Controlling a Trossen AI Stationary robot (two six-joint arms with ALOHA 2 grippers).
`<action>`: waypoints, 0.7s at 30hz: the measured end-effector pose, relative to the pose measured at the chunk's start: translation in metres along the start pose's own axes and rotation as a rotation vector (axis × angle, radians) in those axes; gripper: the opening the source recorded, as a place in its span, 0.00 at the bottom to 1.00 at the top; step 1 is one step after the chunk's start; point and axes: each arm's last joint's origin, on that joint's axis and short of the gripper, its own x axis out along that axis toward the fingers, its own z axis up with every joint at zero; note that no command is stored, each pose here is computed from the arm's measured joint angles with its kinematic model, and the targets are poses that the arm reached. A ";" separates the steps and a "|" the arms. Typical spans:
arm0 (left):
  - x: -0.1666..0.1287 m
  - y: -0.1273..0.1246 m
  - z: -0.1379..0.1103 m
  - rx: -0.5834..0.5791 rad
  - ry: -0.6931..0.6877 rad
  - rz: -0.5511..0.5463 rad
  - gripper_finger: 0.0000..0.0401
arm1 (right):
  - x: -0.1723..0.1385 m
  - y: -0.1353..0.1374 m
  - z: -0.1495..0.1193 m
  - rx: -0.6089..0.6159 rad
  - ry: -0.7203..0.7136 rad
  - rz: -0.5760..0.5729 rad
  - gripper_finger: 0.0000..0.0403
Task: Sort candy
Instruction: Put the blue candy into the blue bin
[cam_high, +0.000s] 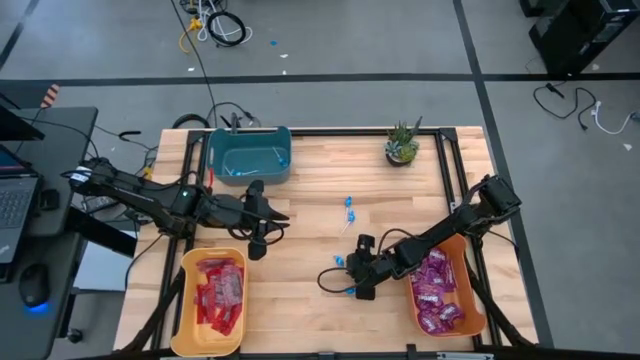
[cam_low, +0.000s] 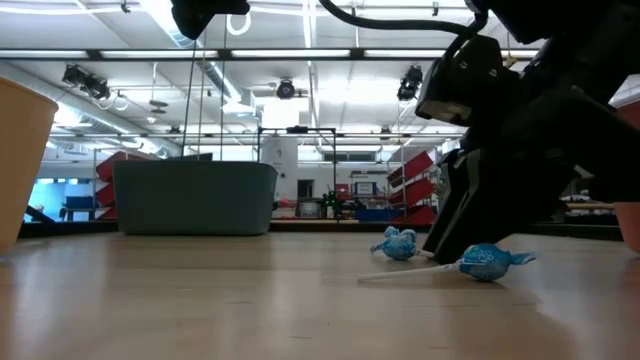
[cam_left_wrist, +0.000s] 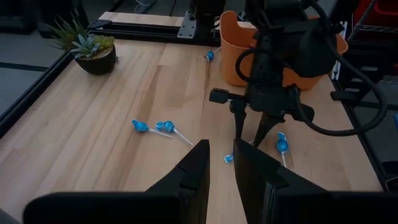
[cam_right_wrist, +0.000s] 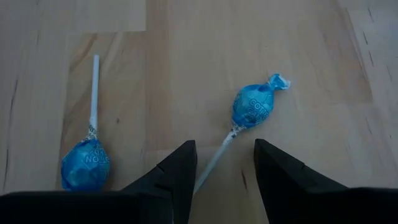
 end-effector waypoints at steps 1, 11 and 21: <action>0.000 0.000 0.000 0.000 0.000 0.000 0.19 | 0.000 0.000 0.000 -0.001 0.001 -0.001 0.37; 0.000 0.000 0.000 0.000 0.000 0.000 0.19 | 0.000 -0.004 0.002 -0.030 0.013 -0.002 0.25; 0.000 0.000 0.000 0.000 0.000 0.000 0.19 | 0.002 -0.007 0.002 -0.056 0.025 -0.003 0.02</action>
